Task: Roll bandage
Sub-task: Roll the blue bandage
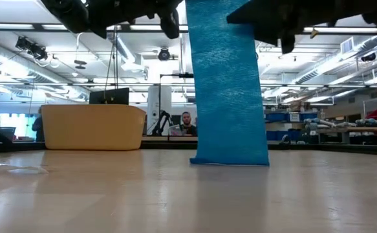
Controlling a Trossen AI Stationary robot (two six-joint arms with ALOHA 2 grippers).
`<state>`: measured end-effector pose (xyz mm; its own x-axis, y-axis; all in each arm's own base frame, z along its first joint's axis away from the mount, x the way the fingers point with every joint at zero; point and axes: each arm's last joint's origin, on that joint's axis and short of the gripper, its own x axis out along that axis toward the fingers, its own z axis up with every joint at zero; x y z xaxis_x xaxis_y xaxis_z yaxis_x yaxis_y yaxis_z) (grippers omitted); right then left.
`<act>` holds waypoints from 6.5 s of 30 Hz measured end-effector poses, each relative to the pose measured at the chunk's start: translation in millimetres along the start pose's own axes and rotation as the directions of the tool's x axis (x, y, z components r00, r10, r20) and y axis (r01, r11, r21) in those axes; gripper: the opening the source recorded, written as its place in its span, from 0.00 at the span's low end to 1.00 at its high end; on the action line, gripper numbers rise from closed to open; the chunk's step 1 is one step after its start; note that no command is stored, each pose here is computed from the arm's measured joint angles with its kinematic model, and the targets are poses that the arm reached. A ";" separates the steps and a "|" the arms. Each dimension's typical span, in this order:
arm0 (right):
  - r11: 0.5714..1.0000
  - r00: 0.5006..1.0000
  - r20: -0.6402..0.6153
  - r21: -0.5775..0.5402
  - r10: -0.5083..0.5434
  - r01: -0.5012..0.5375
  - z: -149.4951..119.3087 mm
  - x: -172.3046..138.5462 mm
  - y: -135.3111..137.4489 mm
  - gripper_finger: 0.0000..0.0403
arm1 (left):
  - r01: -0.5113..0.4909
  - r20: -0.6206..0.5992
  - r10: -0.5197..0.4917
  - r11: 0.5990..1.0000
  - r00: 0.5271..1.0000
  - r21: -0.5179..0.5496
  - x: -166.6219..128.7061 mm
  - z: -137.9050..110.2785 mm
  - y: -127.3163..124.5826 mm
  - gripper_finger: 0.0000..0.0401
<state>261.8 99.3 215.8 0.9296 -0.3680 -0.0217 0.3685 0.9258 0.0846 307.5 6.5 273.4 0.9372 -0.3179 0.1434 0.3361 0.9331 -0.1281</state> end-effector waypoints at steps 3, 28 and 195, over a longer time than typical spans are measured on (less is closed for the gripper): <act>1.000 1.000 -0.009 -0.030 -0.008 0.008 -3.1 4.4 -0.2 0.23 | 0.019 0.026 -0.019 1.000 0.999 -0.003 0.2 2.7 -1.4 0.05; 0.992 0.965 -0.247 -0.105 -0.092 0.068 -34.0 8.3 -15.7 0.00 | 0.112 0.165 -0.120 0.992 0.979 0.054 -11.9 34.8 -14.9 0.05; 0.652 0.972 0.013 -0.740 -0.234 0.166 284.7 77.5 -54.5 0.00 | -0.197 -0.255 0.386 0.813 0.886 0.548 -71.6 -70.2 -88.7 0.05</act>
<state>310.6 -4.3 493.2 0.8175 -0.5753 -0.0281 0.4030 0.6061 -0.6858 217.1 -65.2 205.6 0.9843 0.0356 -0.1728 0.0381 0.9135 0.4051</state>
